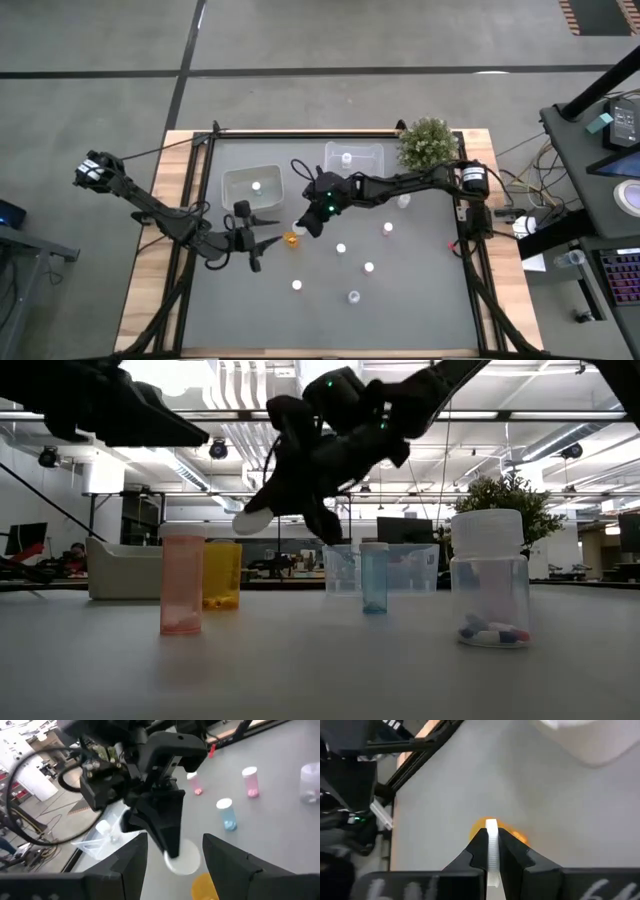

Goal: Pick and place medicine bottles into bin by pill shape (circle, oval)
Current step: Put the big orange pill bottle into the transparent bin

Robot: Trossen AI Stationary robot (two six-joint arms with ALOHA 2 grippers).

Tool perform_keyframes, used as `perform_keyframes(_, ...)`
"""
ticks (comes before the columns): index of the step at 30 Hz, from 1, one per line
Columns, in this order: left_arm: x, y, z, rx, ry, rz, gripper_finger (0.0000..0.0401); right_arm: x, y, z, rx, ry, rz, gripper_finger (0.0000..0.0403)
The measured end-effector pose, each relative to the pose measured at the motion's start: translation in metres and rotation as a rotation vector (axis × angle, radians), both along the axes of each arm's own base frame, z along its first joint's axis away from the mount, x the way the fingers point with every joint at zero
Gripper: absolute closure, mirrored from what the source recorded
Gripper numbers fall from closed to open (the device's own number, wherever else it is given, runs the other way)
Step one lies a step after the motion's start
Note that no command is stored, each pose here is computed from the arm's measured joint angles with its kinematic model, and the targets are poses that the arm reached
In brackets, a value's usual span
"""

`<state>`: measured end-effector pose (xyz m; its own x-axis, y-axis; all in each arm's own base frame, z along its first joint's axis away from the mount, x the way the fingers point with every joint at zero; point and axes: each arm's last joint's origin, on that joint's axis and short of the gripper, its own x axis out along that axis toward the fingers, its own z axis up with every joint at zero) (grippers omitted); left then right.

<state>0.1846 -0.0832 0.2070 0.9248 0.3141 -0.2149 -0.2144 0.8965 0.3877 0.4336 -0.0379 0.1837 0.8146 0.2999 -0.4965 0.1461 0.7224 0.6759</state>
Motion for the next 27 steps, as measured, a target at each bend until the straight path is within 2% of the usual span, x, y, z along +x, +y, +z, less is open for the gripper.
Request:
perform_keyframes(3, 0.0, 0.0, -0.001, 0.006, 0.004, 0.009, 0.0225, 0.005, -0.002, 0.0, 0.083, -0.027, 0.032, 0.0385)
perform_keyframes(7, 0.0, 0.0, 0.0, 0.003, -0.002, 0.013, 0.0225, 0.012, -0.003, 0.002, 0.135, -0.043, 0.071, 0.0385)
perform_keyframes(15, 0.0, 0.0, 0.003, -0.077, -0.046, 0.033, 0.0225, 0.018, -0.006, 0.01, 0.142, -0.076, 0.078, 0.0385)
perform_keyframes(27, 0.014, -0.009, 0.009, -0.05, -0.034, 0.027, 0.0224, -0.002, -0.005, 0.029, 0.201, -0.061, 0.095, 0.0385)
